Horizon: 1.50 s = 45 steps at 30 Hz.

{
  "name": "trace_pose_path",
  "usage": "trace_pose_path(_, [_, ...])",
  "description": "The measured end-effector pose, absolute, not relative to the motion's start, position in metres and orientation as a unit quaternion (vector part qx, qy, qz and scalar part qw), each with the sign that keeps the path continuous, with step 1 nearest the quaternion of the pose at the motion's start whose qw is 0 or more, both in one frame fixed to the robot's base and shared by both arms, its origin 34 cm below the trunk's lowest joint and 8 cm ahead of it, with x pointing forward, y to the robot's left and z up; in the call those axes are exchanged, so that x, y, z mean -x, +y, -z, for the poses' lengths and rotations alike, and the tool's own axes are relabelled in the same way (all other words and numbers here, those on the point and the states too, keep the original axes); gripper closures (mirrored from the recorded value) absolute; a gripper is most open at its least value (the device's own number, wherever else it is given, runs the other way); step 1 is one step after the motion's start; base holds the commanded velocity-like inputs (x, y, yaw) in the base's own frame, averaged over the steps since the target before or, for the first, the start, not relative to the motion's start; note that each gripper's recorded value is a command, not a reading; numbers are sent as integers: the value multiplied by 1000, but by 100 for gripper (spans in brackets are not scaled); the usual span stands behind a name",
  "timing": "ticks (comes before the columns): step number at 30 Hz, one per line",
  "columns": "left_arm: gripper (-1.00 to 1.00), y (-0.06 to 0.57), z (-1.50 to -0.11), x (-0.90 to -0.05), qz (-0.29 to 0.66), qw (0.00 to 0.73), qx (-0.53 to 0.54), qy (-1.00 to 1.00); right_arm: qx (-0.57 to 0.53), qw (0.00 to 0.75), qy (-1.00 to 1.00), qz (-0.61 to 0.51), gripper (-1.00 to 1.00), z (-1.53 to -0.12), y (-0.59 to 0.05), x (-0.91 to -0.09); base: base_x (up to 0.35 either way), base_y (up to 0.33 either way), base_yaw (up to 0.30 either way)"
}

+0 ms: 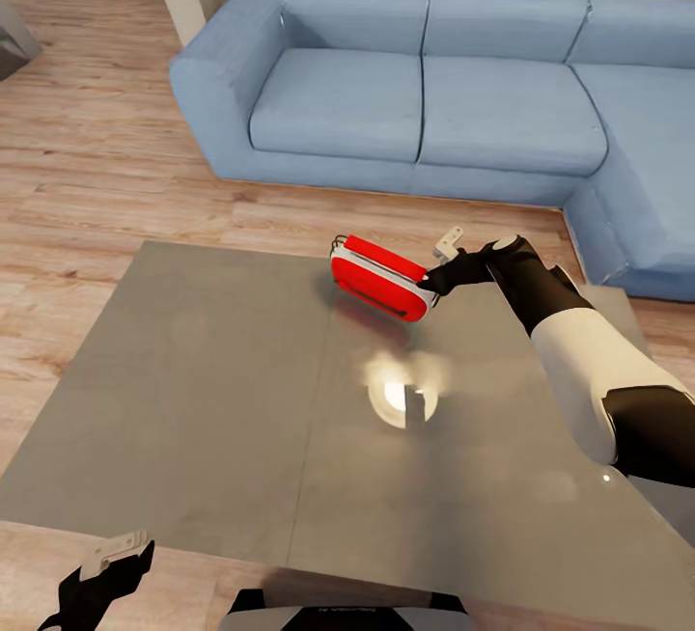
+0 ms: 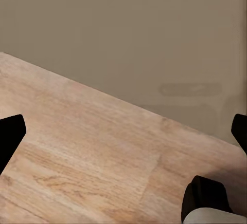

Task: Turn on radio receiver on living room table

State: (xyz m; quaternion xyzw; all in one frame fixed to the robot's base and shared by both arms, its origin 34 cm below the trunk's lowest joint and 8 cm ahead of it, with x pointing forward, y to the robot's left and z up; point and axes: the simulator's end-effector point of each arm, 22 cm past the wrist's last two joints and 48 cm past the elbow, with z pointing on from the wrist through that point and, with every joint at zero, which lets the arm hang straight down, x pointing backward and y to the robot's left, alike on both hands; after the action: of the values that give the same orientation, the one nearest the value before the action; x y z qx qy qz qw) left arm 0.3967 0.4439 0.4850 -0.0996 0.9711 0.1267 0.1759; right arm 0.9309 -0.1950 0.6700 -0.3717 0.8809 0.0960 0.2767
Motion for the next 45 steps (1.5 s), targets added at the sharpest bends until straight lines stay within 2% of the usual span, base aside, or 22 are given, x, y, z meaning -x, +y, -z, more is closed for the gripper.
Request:
trace_pose_path(13, [-100,444,-505,-396,-127,176,100,971,370,276,881,-101,100,-690,-195,-930,-14,0,0])
trace_pose_path(28, [-100,444,-527,-395,-127,175,99,971,370,276,882,-100,100,-712,-195,-929,-270,43,0])
trace_pose_path(45, [-100,444,-550,-393,-127,176,100,971,363,281,883,-102,100,-738,-197,-929,-14,0,0])
